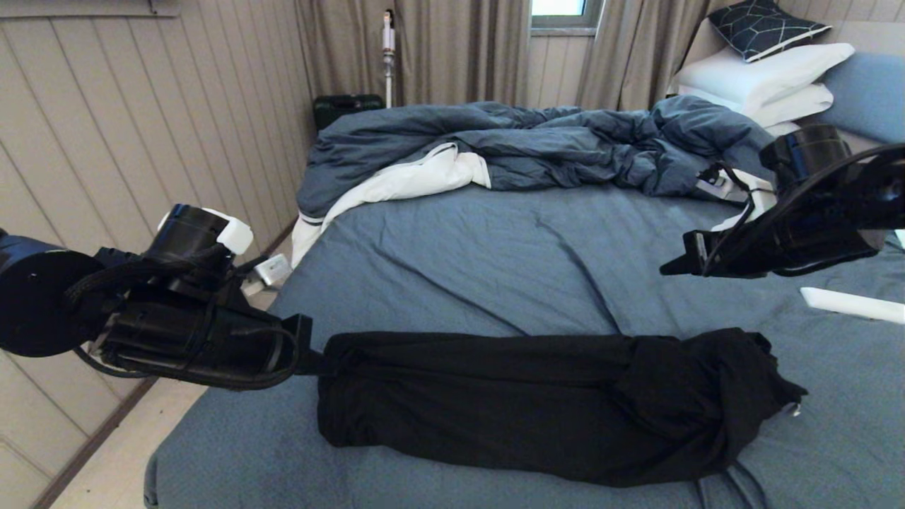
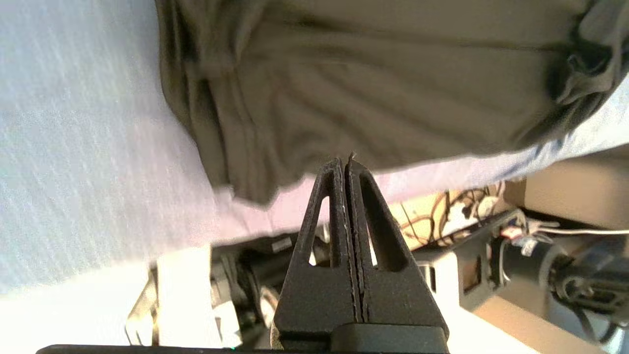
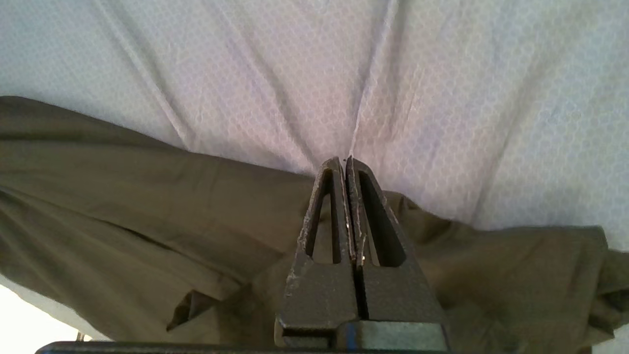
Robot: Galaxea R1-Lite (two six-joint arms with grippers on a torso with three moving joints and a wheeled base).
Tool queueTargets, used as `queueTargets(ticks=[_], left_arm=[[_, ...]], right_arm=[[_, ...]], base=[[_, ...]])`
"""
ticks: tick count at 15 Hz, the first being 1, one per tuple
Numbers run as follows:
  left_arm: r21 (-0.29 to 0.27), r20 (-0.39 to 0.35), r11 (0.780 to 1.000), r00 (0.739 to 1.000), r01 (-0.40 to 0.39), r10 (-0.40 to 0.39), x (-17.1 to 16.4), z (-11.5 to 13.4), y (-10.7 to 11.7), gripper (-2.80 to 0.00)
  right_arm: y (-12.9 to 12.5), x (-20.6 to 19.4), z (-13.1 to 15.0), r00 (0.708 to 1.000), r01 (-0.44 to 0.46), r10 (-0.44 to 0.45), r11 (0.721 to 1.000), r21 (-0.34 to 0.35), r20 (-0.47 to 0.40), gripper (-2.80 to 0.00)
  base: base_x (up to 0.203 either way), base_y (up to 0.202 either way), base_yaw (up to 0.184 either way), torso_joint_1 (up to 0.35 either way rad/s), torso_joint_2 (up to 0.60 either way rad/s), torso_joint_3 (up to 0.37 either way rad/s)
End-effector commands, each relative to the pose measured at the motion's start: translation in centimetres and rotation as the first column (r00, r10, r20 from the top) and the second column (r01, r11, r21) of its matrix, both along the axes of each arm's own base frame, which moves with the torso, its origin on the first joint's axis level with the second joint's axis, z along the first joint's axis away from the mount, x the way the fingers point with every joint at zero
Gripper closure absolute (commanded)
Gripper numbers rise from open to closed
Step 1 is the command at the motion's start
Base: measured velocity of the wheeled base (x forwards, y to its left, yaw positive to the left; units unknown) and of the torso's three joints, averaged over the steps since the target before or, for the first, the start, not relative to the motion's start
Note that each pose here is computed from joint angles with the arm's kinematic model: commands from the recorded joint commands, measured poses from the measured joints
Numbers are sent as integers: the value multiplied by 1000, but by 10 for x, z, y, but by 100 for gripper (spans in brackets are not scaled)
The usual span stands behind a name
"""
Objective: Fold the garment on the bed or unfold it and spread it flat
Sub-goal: Unford the black T-shirt
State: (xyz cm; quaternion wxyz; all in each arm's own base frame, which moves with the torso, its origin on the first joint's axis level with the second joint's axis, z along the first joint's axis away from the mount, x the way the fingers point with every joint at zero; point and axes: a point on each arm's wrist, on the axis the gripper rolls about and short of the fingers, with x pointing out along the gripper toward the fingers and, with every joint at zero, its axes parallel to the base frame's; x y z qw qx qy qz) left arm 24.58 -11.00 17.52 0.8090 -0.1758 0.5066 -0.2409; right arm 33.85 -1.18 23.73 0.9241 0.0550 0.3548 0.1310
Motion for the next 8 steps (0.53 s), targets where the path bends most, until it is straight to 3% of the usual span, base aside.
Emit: queueTargets(ticks=[1, 6, 8], left_arm=[[-5, 3, 1000, 1000, 8, -8, -9, 4, 0, 0], [0, -17, 1000, 1000, 7, -7, -32, 18, 9, 0], [0, -49, 1000, 999, 6, -6, -38, 26, 7, 0]], right_arm=[[0, -6, 2, 1000, 1, -1, 1000, 0, -1, 0], [-10, -54, 14, 999, 34, -35, 999, -21, -36, 0], [-16, -72, 9, 993, 31, -42, 995, -100, -111, 0]], base=[[0, 0, 0, 0, 0, 0], [0, 0, 0, 0, 0, 0], [0, 0, 0, 0, 0, 0]])
